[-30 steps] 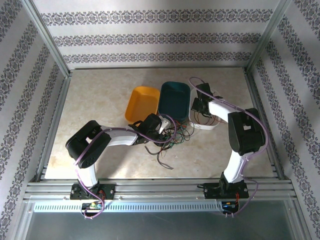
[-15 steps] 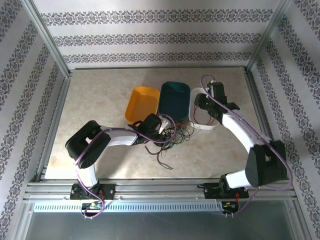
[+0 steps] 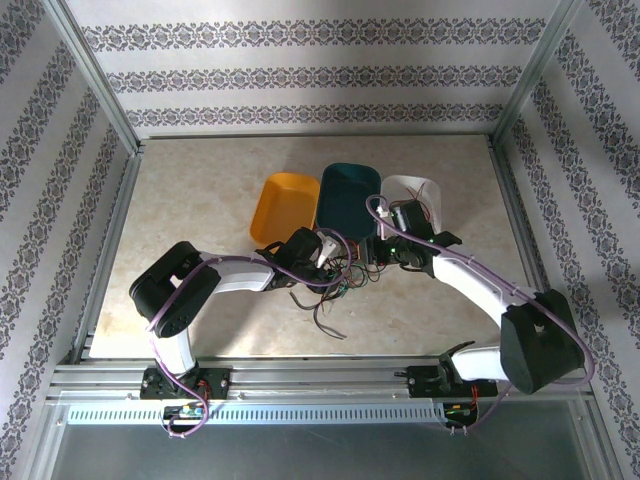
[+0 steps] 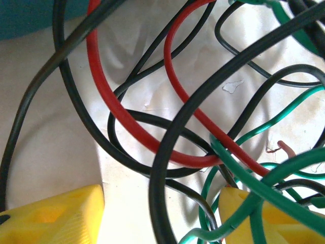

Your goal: Untangle the cables

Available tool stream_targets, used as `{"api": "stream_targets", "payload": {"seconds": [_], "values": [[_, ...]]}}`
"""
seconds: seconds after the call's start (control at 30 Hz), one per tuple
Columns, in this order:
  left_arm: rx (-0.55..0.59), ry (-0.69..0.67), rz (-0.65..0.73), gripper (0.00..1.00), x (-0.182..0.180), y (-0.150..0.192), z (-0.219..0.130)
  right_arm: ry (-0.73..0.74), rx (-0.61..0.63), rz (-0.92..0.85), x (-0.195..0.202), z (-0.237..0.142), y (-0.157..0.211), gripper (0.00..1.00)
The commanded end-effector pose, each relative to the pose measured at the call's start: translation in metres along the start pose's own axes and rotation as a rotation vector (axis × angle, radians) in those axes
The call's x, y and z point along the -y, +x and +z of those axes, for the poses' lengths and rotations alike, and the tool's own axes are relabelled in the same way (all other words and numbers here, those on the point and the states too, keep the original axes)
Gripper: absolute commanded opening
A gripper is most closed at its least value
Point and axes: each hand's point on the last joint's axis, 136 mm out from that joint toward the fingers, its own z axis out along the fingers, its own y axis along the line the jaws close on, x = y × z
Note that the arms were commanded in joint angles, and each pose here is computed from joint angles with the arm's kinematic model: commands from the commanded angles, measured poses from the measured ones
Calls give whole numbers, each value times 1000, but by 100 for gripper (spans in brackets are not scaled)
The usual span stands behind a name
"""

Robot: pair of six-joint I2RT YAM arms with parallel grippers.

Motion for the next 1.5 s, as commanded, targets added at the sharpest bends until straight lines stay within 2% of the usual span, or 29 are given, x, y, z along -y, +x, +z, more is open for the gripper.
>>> {"api": "stream_targets", "payload": {"seconds": [0.0,0.23,0.37,0.47,0.7,0.87,1.23,1.27,1.33,1.47], "values": [[-87,0,-41,62,-4,26,-4,-22,-37,-20,-3,9,2,39],[-90,-1,-44,62,-4,26,-5,-15,-69,-22,-2,17,10,33],[-91,6,-40,62,-3,26,-4,10,-51,-32,0,18,9,41],[-92,7,-39,62,-3,26,-4,15,-55,-41,1,20,8,43],[-93,8,-42,62,-2,26,-5,5,-62,-71,-7,29,2,32],[-100,13,-42,62,-2,28,-4,22,-50,-104,-11,29,-2,42],[-112,29,-39,62,1,29,-4,105,-35,-152,-2,31,-12,42],[-110,28,-39,62,1,29,-5,106,-34,-156,-2,31,-13,41],[-110,26,-39,62,1,29,-5,101,-37,-166,-3,30,-14,32],[-109,27,-38,62,1,28,-5,91,-32,-173,-5,25,-12,4]]}}
